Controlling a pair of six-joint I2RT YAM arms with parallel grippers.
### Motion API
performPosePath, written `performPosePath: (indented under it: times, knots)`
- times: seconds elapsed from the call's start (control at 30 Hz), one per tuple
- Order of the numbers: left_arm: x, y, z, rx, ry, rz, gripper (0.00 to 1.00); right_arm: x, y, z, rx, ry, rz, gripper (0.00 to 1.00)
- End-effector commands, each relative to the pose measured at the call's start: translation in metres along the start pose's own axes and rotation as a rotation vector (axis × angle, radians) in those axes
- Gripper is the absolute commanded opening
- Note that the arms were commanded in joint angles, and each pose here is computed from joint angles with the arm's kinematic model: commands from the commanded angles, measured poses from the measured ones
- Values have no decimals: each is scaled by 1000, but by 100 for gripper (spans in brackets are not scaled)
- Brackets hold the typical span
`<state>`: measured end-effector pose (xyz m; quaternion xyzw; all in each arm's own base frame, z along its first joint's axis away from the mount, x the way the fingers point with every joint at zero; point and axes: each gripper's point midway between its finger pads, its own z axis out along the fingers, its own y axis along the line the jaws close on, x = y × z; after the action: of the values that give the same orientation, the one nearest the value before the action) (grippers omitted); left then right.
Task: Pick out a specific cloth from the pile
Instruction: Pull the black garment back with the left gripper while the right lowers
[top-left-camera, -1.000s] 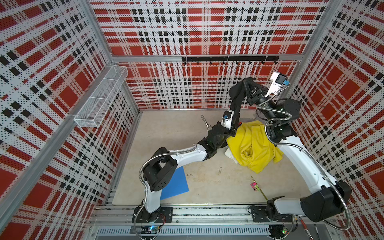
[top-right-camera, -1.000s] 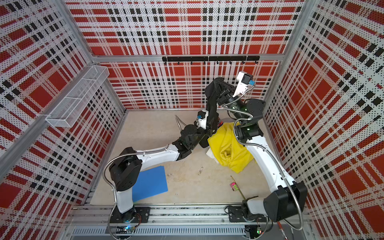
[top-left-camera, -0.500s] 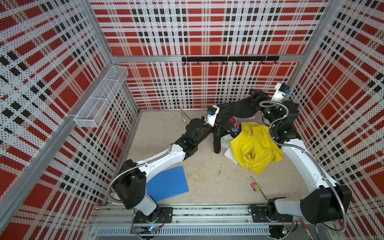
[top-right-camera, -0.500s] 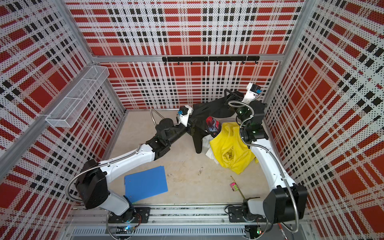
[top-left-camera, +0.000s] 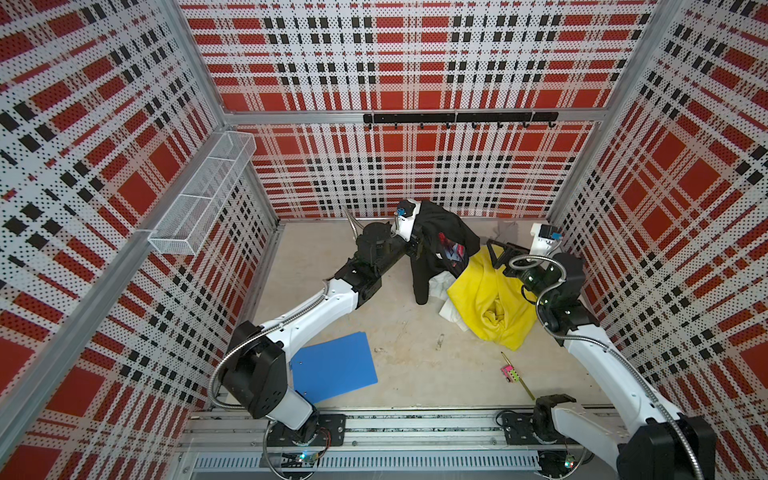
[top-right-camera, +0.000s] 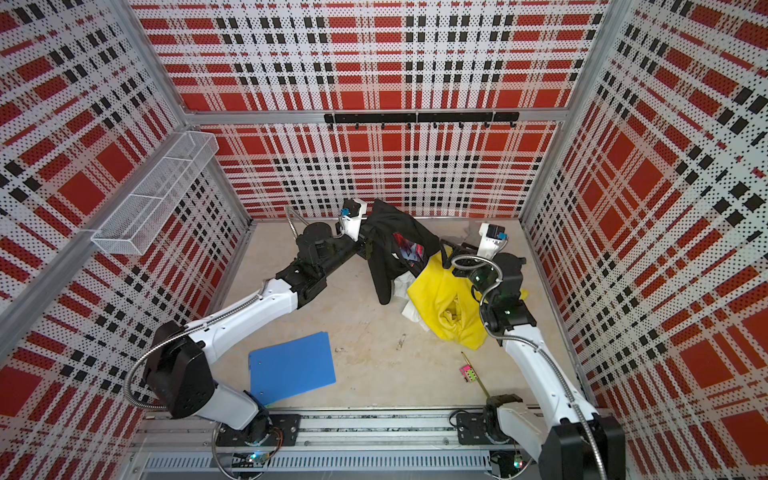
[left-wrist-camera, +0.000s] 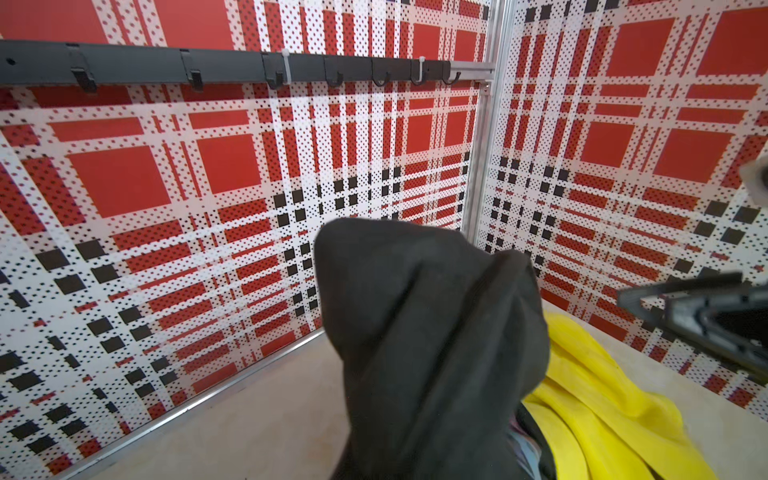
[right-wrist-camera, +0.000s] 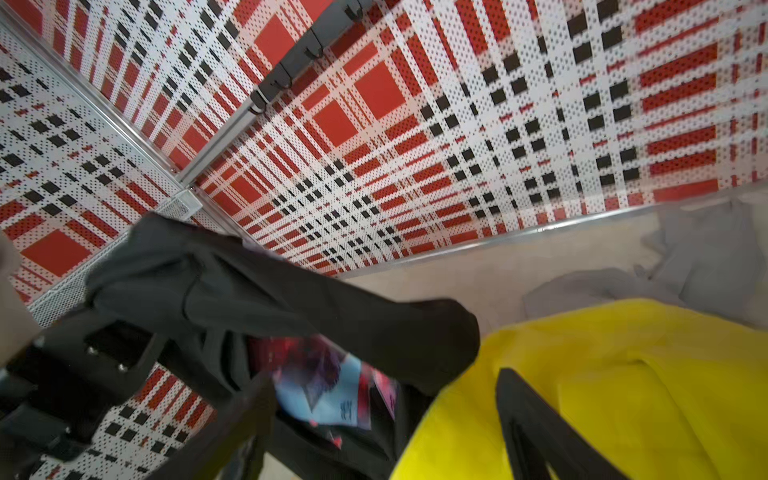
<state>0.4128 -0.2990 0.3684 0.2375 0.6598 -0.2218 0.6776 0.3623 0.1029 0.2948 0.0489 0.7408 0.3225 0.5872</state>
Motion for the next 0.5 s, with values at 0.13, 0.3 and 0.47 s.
performPosePath:
  times: [0.13, 0.3, 0.47]
  knots:
    - [-88, 5, -7, 19, -219, 3, 3, 83, -15, 0, -58, 225, 9, 63]
    - [-111, -13, -2, 90, -266, -11, 3, 122, 18, 9, -175, 325, -52, 67]
    - [-140, -32, 1, 118, -321, 16, 2, 152, 8, 22, -128, 373, -26, 65]
